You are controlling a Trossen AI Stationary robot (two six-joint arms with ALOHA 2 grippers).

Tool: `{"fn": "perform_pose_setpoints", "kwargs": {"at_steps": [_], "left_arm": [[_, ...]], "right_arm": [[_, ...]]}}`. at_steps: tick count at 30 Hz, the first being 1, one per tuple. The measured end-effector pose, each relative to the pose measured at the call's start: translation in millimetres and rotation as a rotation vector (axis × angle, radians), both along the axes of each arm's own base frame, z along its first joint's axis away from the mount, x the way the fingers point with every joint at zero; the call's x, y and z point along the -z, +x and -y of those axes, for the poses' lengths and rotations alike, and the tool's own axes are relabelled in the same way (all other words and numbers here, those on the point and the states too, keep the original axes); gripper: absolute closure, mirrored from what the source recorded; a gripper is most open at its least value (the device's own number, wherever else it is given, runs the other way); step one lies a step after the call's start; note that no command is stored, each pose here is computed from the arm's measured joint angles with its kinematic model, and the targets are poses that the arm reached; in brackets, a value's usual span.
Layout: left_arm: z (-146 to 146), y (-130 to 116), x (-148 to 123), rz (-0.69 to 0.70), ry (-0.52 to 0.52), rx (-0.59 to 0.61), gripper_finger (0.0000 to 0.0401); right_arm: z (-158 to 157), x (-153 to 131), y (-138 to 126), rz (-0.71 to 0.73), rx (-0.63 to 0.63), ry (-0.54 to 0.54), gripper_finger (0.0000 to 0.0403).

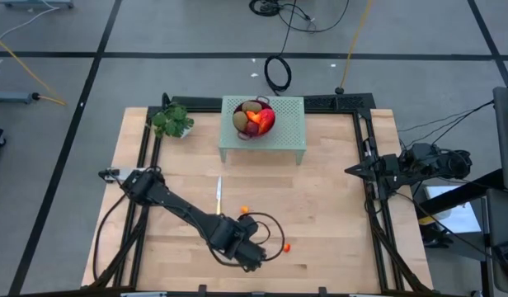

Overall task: Pick & Place Fruit
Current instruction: Put the pear into the strainer bowl on the shelf

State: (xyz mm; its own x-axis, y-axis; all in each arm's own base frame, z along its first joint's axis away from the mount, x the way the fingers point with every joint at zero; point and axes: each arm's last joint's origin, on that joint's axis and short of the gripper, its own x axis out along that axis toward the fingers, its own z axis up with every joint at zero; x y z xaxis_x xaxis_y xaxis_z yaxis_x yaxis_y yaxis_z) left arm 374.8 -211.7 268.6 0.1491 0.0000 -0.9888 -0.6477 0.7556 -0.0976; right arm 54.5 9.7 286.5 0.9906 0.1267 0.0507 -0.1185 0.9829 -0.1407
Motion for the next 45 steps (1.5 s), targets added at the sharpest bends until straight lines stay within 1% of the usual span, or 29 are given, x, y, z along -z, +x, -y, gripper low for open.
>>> {"fn": "perform_pose_setpoints", "kwargs": {"at_steps": [5,10,13,16,21,26,28,34,39,45], "left_arm": [[11,-6,19,-0.026,0.011,0.06,0.0075],[16,-11,29,-0.043,0.024,0.091,0.0075],[20,-13,33,-0.039,0.033,0.138,0.0075],[23,-16,40,-0.034,0.074,0.196,0.0075],[25,-24,55,-0.052,0.151,0.239,0.0075],[26,-27,69,-0.061,0.16,0.247,0.0075],[26,-27,71,-0.064,0.167,0.267,0.0075],[24,-25,72,-0.02,0.248,0.324,0.0075],[26,-23,72,-0.006,0.254,0.415,0.0075],[26,-23,72,-0.002,0.251,0.418,0.0075]], "right_arm": [[0,0,0,0.0,0.0,0.0,0.0403],[0,0,0,0.0,0.0,0.0,0.0403],[0,0,0,0.0,0.0,0.0,0.0403],[0,0,0,0.0,0.0,0.0,0.0403],[0,0,0,0.0,0.0,0.0,0.0403],[0,0,0,0.0,0.0,0.0,0.0401],[0,0,0,0.0,0.0,0.0,0.0402],[0,0,0,0.0,0.0,0.0,0.0401],[0,0,0,0.0,0.001,0.0,0.0399],[0,0,0,0.0,0.001,0.0,0.0399]]}}
